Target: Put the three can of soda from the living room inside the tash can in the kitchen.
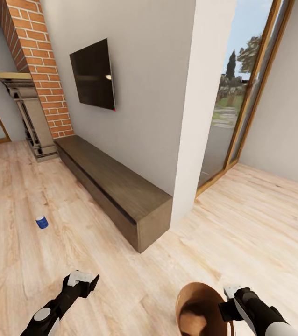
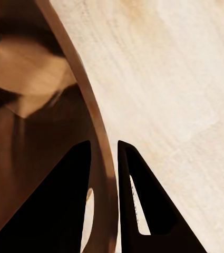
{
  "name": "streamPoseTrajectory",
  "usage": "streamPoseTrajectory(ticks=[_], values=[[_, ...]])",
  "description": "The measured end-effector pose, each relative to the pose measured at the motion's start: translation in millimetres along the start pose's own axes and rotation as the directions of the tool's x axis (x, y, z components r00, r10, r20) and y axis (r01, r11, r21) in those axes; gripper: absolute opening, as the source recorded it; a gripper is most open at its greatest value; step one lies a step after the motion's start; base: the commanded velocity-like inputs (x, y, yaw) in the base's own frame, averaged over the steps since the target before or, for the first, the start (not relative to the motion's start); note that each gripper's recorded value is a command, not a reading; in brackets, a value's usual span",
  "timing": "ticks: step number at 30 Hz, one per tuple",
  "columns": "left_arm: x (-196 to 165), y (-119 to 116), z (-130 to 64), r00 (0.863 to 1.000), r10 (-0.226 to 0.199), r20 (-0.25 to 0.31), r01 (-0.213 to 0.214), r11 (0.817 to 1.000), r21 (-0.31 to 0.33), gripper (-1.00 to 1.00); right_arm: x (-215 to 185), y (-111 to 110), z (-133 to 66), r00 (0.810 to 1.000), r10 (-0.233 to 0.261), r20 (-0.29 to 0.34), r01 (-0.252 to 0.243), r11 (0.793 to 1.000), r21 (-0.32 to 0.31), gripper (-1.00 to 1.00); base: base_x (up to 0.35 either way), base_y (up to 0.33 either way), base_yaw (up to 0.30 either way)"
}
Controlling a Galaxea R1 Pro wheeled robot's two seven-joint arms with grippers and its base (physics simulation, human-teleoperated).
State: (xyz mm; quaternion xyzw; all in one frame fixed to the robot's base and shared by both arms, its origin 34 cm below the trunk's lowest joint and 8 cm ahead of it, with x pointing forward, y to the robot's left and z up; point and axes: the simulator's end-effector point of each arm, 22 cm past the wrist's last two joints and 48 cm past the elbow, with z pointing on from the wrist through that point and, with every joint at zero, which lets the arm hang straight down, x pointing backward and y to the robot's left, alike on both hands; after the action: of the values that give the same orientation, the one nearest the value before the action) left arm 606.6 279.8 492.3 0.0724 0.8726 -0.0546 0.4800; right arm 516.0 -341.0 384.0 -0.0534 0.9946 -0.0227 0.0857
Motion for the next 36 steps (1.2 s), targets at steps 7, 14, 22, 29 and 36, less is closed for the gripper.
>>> streamPoseTrajectory(ticks=[7, 14, 22, 29, 36], values=[[0.0, 0.0, 0.0, 1.000, 0.000, 0.000, 0.000, 1.000, 0.000, 1.00, 0.0, -0.5, 0.0, 1.000, -0.001, 0.000, 0.001, 1.000, 0.002, -1.00, 0.261, 0.207, 0.006], [1.1, 0.0, 0.2, 1.000, 0.000, -0.002, 0.000, 1.000, 0.000, 1.00, 0.4, 1.6, 0.8, 1.000, 0.000, -0.002, 0.000, 1.000, -0.002, -1.00, 0.236, 0.215, 0.164], [3.7, -0.2, 0.8, 1.000, -0.001, -0.007, 0.001, 1.000, 0.001, 1.00, 1.9, 4.3, 2.7, 1.000, -0.002, -0.006, 0.002, 1.000, -0.005, -1.00, 0.252, 0.199, 0.219], [6.1, -0.3, 1.2, 1.000, -0.002, -0.012, 0.002, 1.000, 0.001, 1.00, 3.5, 4.9, 4.3, 1.000, -0.003, -0.011, 0.003, 1.000, -0.006, -1.00, 0.256, 0.197, 0.224], [8.5, -0.4, 1.7, 1.000, -0.003, -0.016, 0.003, 1.000, 0.001, 1.00, 3.3, 4.9, 6.0, 1.000, -0.007, -0.007, 0.006, 1.000, -0.005, -1.00, 0.252, 0.200, 0.224]])
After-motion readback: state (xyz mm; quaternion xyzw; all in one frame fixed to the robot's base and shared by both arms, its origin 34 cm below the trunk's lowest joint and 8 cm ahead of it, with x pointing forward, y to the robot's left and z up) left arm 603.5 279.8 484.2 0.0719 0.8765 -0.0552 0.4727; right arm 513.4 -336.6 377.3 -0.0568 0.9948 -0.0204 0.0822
